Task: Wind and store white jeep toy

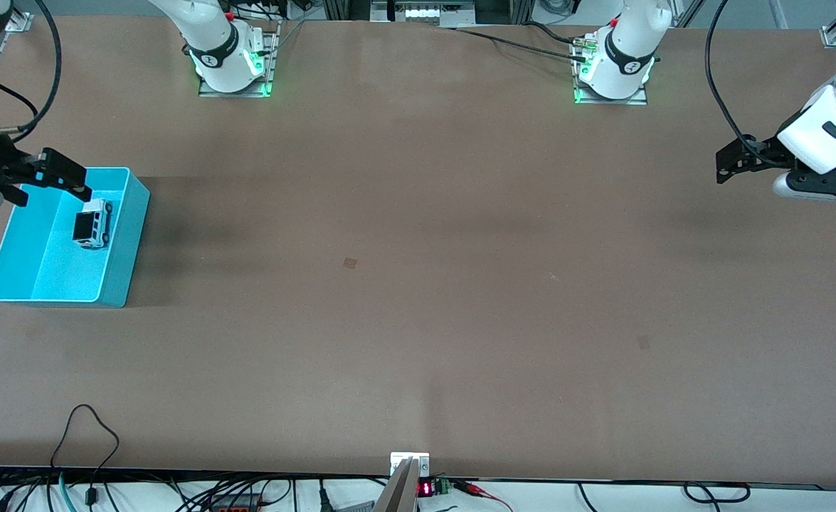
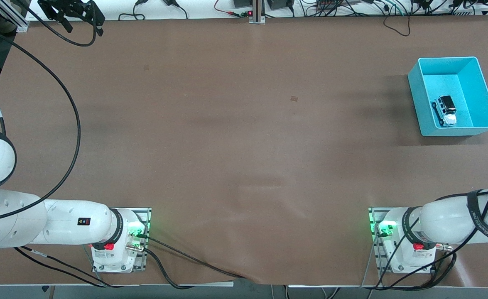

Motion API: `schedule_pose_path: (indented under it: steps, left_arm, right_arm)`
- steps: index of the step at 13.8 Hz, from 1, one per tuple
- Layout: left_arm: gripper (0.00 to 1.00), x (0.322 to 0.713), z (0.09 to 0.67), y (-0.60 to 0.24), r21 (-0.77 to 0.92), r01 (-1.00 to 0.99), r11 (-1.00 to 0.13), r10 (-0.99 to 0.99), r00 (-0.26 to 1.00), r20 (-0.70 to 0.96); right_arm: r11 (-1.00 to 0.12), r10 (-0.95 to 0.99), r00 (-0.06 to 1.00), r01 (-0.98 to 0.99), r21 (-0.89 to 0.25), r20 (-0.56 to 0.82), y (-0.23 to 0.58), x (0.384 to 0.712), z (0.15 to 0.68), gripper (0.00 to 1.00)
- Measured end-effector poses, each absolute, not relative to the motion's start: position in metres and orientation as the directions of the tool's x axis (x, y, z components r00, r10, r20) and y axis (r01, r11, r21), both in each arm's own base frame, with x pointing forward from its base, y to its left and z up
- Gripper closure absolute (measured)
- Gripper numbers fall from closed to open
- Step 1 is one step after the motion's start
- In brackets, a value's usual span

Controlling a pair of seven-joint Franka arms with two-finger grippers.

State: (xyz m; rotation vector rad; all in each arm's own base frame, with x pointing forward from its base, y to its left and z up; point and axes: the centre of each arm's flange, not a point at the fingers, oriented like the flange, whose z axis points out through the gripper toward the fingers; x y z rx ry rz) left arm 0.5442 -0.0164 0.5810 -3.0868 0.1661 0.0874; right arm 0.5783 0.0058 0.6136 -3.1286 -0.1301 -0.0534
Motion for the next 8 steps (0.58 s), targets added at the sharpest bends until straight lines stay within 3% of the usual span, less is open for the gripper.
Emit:
schedule_pose_path:
  steps: [8]
  left_arm:
    - [0.00, 0.5443, 0.5810, -0.0164, -0.046, -0.109, -0.993, -0.106, 0.993, -0.059]
  right_arm:
    - [-0.998, 0.066, 0.997, 0.067, -0.011, 0.034, 0.0029, 0.5683, 0.6190, 0.00]
